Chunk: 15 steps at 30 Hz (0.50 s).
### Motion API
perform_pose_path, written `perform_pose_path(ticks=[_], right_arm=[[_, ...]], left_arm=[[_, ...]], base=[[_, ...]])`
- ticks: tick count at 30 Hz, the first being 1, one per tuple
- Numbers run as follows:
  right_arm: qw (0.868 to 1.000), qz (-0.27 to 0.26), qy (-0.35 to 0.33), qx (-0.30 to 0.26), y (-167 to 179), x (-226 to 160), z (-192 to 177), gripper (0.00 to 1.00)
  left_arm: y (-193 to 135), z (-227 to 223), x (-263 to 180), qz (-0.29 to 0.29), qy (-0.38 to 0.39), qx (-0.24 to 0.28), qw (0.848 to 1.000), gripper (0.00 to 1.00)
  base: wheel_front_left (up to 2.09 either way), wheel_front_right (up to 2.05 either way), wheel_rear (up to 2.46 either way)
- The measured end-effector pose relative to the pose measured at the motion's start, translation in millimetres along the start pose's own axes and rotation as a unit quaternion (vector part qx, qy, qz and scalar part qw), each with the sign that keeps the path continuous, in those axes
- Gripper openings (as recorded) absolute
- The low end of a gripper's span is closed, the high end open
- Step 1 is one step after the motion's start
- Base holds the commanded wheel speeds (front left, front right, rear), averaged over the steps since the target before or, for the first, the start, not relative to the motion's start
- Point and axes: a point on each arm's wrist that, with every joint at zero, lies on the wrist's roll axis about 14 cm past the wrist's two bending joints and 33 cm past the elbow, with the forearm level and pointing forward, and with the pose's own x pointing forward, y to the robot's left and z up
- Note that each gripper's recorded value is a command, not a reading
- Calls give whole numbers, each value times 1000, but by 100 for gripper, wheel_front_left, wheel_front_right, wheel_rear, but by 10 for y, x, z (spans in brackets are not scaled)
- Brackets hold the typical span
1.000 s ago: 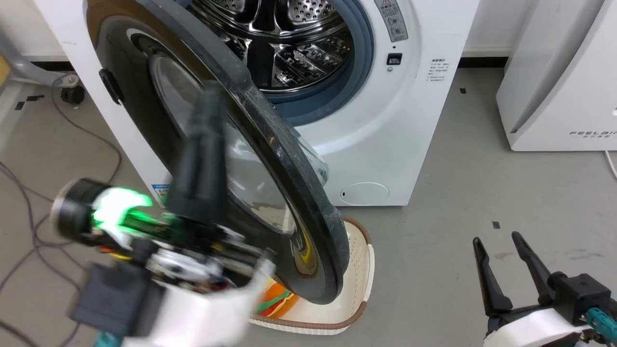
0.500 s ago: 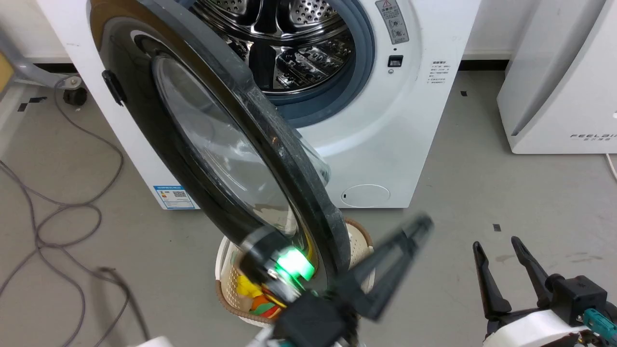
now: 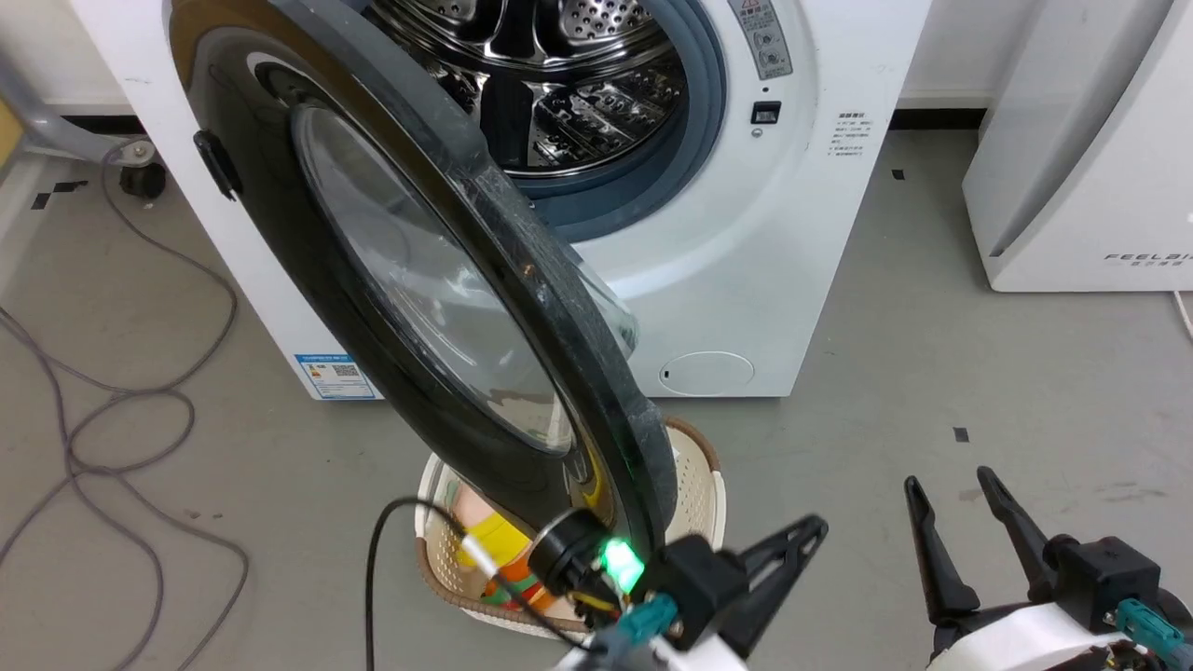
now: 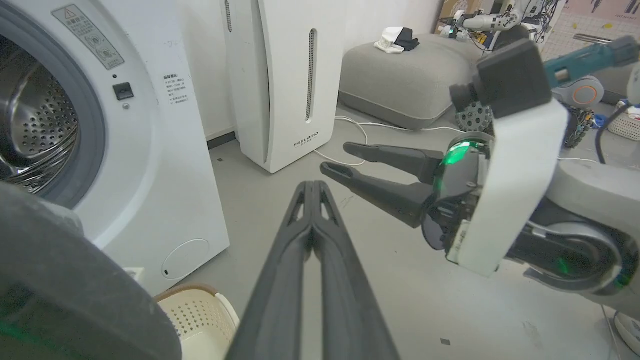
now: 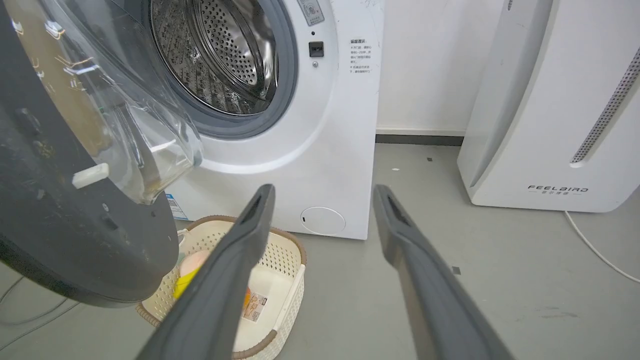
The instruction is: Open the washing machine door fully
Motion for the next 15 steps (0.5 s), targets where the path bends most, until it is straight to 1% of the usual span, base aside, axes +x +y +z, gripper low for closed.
perform_pose_path(ticks=[3, 5, 10, 15], right_arm=[[1000, -1, 4, 3, -3, -1, -27, 100], [1000, -1, 8, 8, -4, -4, -53, 100], [1000, -3, 12, 11, -12, -11, -82, 100], [1000, -2, 14, 11, -10, -11, -99, 100]], left_arm=[[91, -28, 83, 13, 2, 1, 1000, 0], [212, -57, 154, 33, 4, 3, 999, 0], [385, -82, 216, 65, 2, 2, 998, 0], [497, -57, 252, 89, -10, -9, 996, 0]], base=[[0, 0, 0], [0, 0, 0], [0, 0, 0], [0, 0, 0]])
